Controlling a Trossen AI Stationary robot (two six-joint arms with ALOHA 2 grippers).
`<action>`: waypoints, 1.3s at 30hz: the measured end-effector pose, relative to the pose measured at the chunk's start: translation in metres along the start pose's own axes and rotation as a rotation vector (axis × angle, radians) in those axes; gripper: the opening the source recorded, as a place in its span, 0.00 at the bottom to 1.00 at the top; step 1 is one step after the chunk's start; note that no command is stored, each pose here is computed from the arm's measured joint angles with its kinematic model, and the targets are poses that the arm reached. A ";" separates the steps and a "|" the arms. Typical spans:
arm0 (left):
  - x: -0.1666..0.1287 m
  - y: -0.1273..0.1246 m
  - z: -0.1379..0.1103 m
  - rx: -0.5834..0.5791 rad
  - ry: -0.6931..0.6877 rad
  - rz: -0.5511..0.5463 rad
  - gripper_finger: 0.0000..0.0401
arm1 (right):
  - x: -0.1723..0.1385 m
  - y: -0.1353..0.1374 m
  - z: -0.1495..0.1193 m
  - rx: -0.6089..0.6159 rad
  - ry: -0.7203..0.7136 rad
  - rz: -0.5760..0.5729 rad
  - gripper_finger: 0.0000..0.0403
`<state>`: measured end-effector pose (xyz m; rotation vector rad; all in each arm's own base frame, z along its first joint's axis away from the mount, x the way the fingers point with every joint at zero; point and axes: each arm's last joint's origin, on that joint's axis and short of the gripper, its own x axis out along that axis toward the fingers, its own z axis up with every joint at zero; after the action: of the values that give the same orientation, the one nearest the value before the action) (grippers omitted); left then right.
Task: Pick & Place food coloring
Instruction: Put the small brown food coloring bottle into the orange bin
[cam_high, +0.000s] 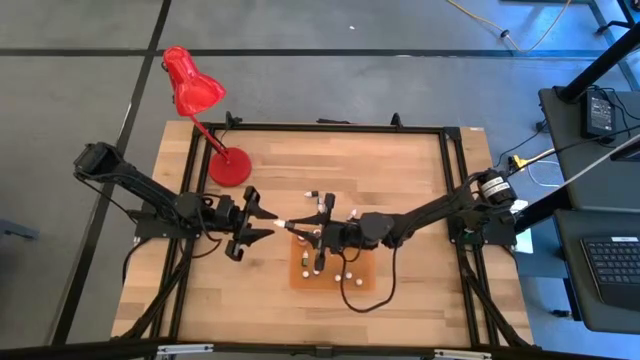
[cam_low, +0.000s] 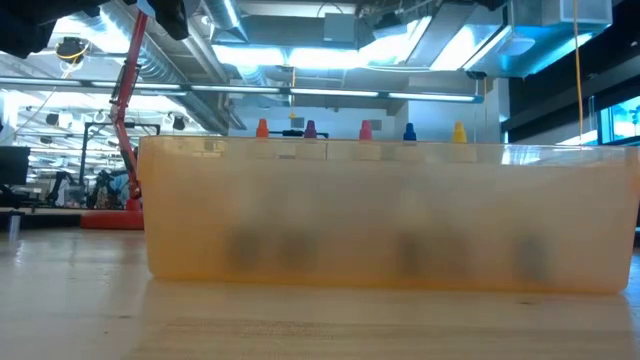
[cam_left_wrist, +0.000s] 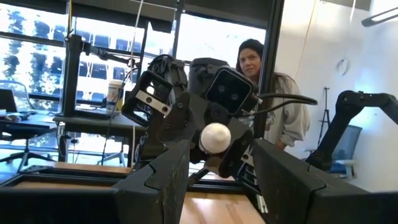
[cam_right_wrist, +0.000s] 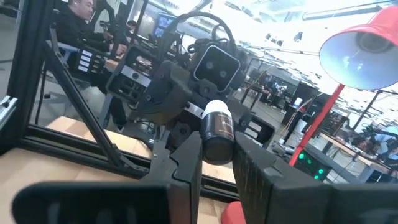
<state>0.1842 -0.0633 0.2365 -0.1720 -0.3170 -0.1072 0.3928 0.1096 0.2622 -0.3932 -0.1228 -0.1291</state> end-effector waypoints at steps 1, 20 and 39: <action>0.000 0.000 0.000 0.001 0.000 0.002 0.43 | 0.000 0.000 0.000 0.000 0.000 0.001 0.20; 0.001 0.005 0.001 0.052 -0.012 0.022 0.42 | 0.010 -0.014 -0.014 0.050 -0.024 -0.006 0.20; 0.004 0.018 0.005 0.056 -0.036 0.040 0.39 | 0.015 -0.026 -0.019 0.066 -0.022 -0.011 0.20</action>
<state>0.1892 -0.0451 0.2393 -0.1252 -0.3523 -0.0559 0.4052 0.0772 0.2560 -0.3282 -0.1510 -0.1310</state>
